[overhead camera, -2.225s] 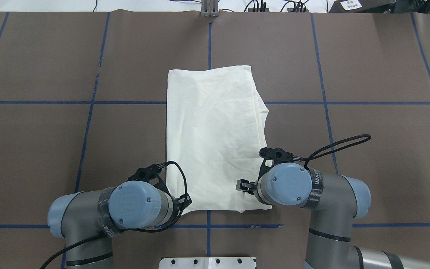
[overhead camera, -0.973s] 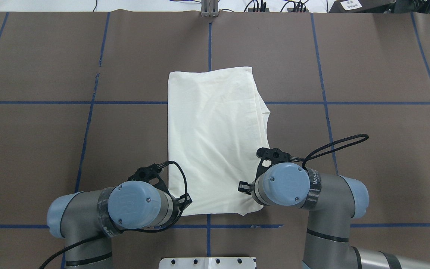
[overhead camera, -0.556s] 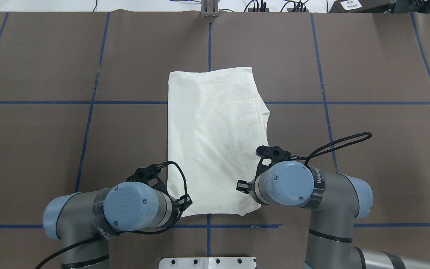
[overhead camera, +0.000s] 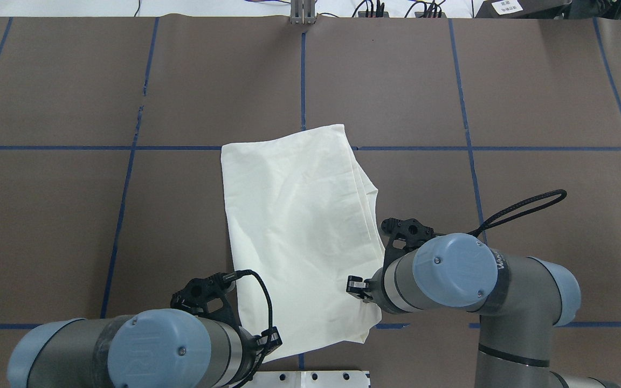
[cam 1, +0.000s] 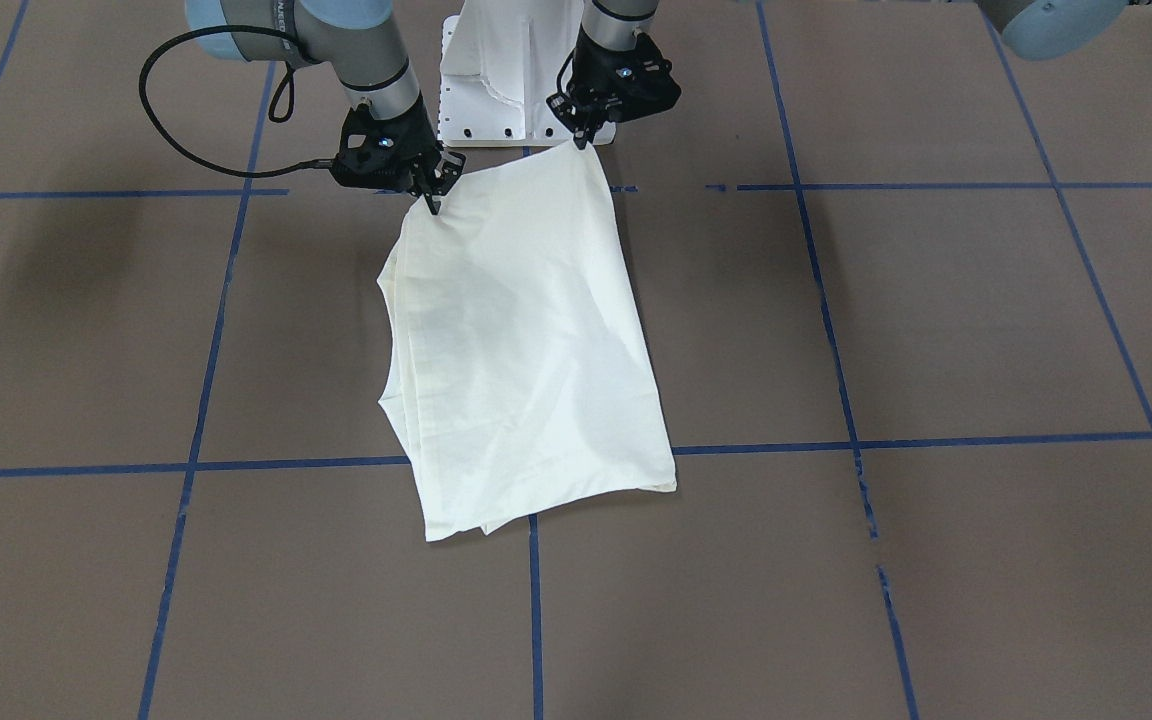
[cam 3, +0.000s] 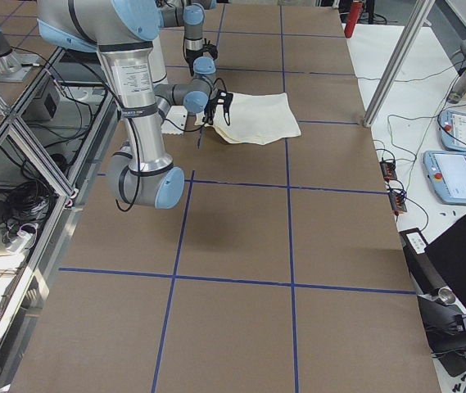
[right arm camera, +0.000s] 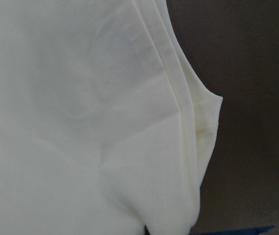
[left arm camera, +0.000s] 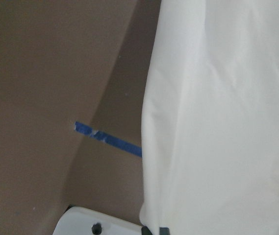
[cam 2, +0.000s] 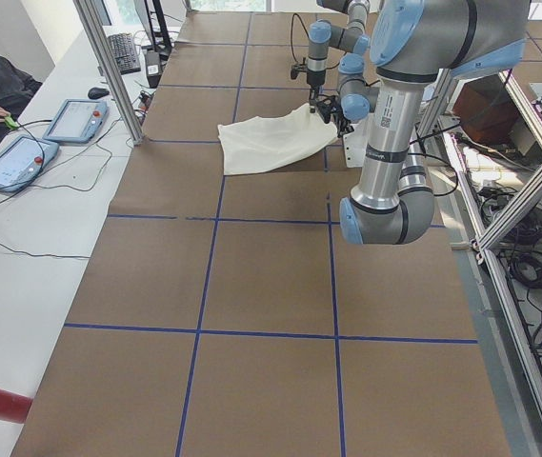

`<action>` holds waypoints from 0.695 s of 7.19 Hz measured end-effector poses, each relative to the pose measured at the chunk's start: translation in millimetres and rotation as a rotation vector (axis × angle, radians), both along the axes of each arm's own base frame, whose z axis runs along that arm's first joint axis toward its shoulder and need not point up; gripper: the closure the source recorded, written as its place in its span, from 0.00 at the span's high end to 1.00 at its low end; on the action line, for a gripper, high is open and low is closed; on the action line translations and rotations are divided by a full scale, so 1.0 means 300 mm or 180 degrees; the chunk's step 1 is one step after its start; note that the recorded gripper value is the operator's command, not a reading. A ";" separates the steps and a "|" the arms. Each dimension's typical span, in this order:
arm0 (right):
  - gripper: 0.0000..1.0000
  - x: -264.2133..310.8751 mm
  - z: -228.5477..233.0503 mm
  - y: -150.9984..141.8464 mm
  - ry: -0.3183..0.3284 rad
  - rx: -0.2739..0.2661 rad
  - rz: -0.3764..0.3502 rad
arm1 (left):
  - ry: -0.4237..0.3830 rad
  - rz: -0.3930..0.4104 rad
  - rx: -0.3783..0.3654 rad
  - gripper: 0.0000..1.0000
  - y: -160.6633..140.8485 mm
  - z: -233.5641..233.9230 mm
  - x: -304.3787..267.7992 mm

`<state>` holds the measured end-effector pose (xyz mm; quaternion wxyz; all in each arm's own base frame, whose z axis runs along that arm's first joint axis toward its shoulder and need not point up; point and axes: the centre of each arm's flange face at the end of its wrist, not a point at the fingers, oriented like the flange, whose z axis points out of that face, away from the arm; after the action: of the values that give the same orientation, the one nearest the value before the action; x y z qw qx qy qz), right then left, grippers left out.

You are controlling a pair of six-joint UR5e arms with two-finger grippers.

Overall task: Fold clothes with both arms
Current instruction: 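Lift the near edge with both grippers and fold it away from the robot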

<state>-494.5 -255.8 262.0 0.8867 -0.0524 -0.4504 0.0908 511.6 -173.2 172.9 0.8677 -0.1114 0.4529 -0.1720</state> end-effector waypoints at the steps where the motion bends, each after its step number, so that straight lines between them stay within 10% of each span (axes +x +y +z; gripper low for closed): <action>1: 0.00 0.002 -0.004 0.016 -0.0020 -0.0032 -0.0064 | 0.0011 0.0028 0.0002 0.00 0.016 -0.013 -0.012; 5: 0.00 -0.005 -0.086 -0.148 -0.0127 0.0013 0.0151 | 0.0040 -0.0117 0.0218 0.00 -0.142 -0.032 -0.073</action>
<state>-495.8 -300.3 236.3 0.8752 -0.0418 -0.4693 0.1098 489.6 -216.0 163.2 0.8649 -0.0744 0.4659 -0.1716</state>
